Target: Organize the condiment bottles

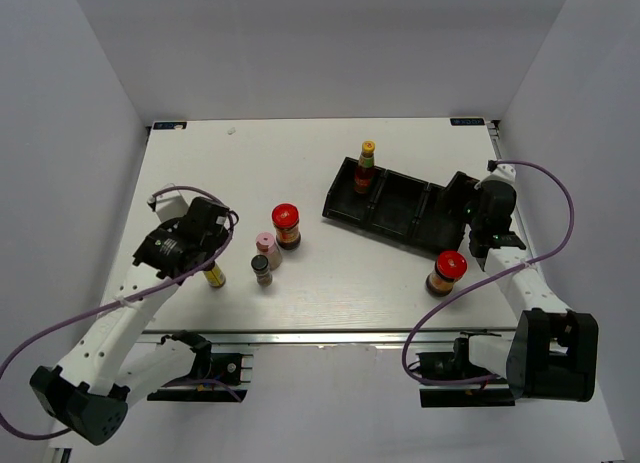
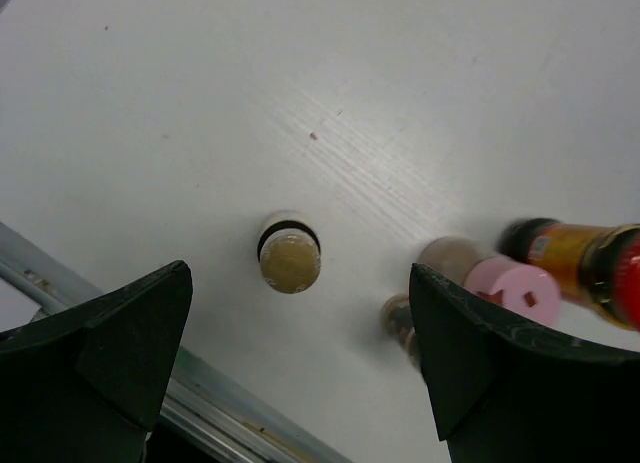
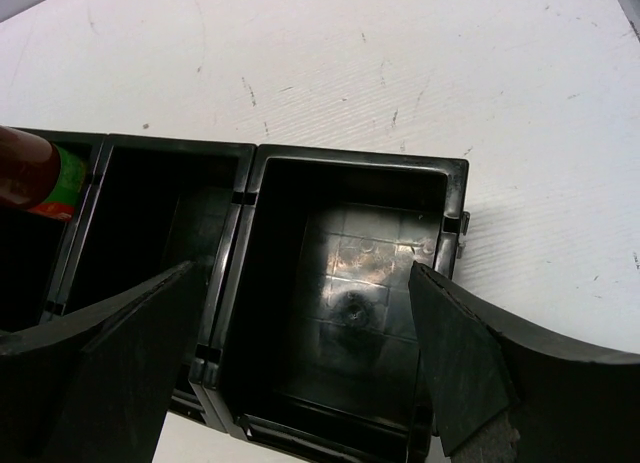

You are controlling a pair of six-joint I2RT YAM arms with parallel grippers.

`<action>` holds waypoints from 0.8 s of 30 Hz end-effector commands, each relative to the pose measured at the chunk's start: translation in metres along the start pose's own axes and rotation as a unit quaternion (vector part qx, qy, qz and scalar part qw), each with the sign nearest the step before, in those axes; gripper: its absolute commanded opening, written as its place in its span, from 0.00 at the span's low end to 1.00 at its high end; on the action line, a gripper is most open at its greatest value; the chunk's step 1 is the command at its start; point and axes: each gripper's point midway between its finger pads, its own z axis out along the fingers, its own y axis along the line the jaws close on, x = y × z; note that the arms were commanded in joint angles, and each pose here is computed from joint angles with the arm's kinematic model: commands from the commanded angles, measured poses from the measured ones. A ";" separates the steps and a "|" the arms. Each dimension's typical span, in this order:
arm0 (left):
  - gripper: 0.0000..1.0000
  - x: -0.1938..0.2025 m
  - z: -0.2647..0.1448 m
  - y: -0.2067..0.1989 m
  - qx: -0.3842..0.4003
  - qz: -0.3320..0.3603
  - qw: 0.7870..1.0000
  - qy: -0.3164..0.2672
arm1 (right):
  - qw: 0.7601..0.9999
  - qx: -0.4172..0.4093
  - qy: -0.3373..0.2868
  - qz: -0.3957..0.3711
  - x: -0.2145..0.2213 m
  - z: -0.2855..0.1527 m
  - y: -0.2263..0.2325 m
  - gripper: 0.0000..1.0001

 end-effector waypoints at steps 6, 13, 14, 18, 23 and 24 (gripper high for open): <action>0.98 0.034 0.025 0.014 -0.024 0.036 0.998 0.040 | 0.999 0.007 -0.039 0.004 -0.023 -0.004 0.001 0.89; 0.91 0.047 0.059 0.007 -0.021 0.037 0.996 0.075 | 0.999 0.000 -0.044 0.004 -0.023 -0.007 0.003 0.89; 0.89 0.047 0.060 0.006 -0.021 0.036 0.996 0.077 | 0.999 0.000 -0.044 0.004 -0.023 -0.007 0.003 0.89; 0.80 0.043 0.063 0.003 -0.024 0.039 0.996 0.076 | 0.999 0.015 -0.043 0.006 -0.023 -0.007 -0.002 0.89; 0.73 0.044 0.060 0.002 -0.019 0.044 0.995 0.083 | 0.999 0.019 -0.041 0.009 -0.022 -0.007 -0.004 0.89; 0.73 0.044 0.059 0.003 -0.020 0.045 0.995 0.083 | 0.999 0.021 -0.041 0.010 -0.023 -0.007 -0.004 0.89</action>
